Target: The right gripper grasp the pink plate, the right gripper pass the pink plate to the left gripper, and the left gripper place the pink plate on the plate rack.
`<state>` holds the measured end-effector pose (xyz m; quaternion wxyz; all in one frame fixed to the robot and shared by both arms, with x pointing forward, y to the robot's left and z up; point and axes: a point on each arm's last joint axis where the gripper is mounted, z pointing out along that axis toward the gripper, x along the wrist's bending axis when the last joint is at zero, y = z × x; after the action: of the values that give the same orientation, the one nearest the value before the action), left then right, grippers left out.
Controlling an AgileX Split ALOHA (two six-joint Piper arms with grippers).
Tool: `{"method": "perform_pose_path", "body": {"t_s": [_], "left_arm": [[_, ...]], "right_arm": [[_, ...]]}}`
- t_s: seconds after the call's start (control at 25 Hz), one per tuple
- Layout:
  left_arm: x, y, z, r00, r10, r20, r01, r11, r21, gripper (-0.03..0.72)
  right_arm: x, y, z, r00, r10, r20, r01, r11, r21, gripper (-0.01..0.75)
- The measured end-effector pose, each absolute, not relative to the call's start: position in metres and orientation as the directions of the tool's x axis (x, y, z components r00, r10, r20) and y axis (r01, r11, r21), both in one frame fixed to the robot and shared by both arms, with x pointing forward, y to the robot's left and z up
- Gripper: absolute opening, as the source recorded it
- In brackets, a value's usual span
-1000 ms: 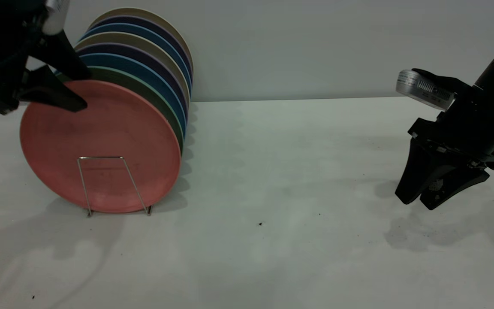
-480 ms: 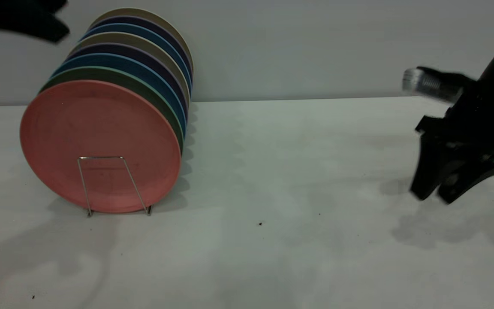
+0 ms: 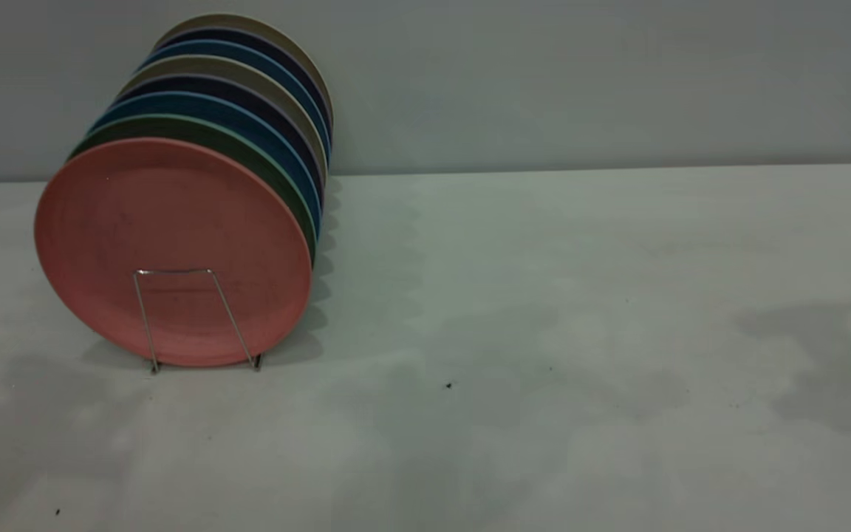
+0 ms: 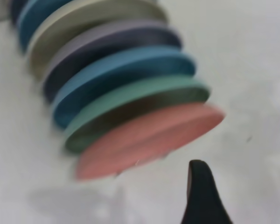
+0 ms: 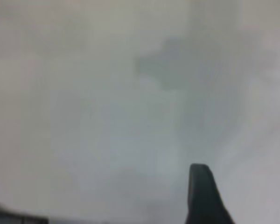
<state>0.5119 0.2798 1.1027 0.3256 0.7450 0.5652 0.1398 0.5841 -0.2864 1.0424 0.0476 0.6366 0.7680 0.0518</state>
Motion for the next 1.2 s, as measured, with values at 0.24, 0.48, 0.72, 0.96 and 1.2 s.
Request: {"method": "perform_pose_path", "body": {"t_s": [0.24, 0.48, 0.72, 0.96, 1.2], "left_arm": [[0.472, 0.289, 1.118, 0.247, 0.964, -0.103, 0.834, -0.157, 0.529, 0.476], [0.424, 0.301, 1.116, 0.118, 0.993, -0.008, 0.884, -0.101, 0.456, 0.476], [0.361, 0.301, 1.099, 0.099, 0.995, 0.013, 0.863, -0.093, 0.497, 0.476], [0.311, 0.299, 1.081, 0.067, 0.998, 0.009, 0.805, -0.059, 0.591, 0.476], [0.269, 0.297, 1.063, 0.041, 0.999, -0.006, 0.758, -0.027, 0.652, 0.476]], "right_arm": [[0.539, -0.281, 1.09, -0.161, 0.985, 0.055, 0.956, 0.141, 0.259, 0.457], [0.456, -0.279, 1.102, -0.215, 0.973, 0.088, 0.932, 0.177, 0.316, 0.457], [0.376, -0.281, 1.096, -0.285, 0.957, 0.042, 0.881, 0.245, 0.405, 0.457], [0.317, -0.283, 1.08, -0.319, 0.948, -0.006, 0.818, 0.278, 0.504, 0.451], [0.276, -0.285, 1.052, -0.323, 0.946, -0.041, 0.762, 0.285, 0.582, 0.424]]}}
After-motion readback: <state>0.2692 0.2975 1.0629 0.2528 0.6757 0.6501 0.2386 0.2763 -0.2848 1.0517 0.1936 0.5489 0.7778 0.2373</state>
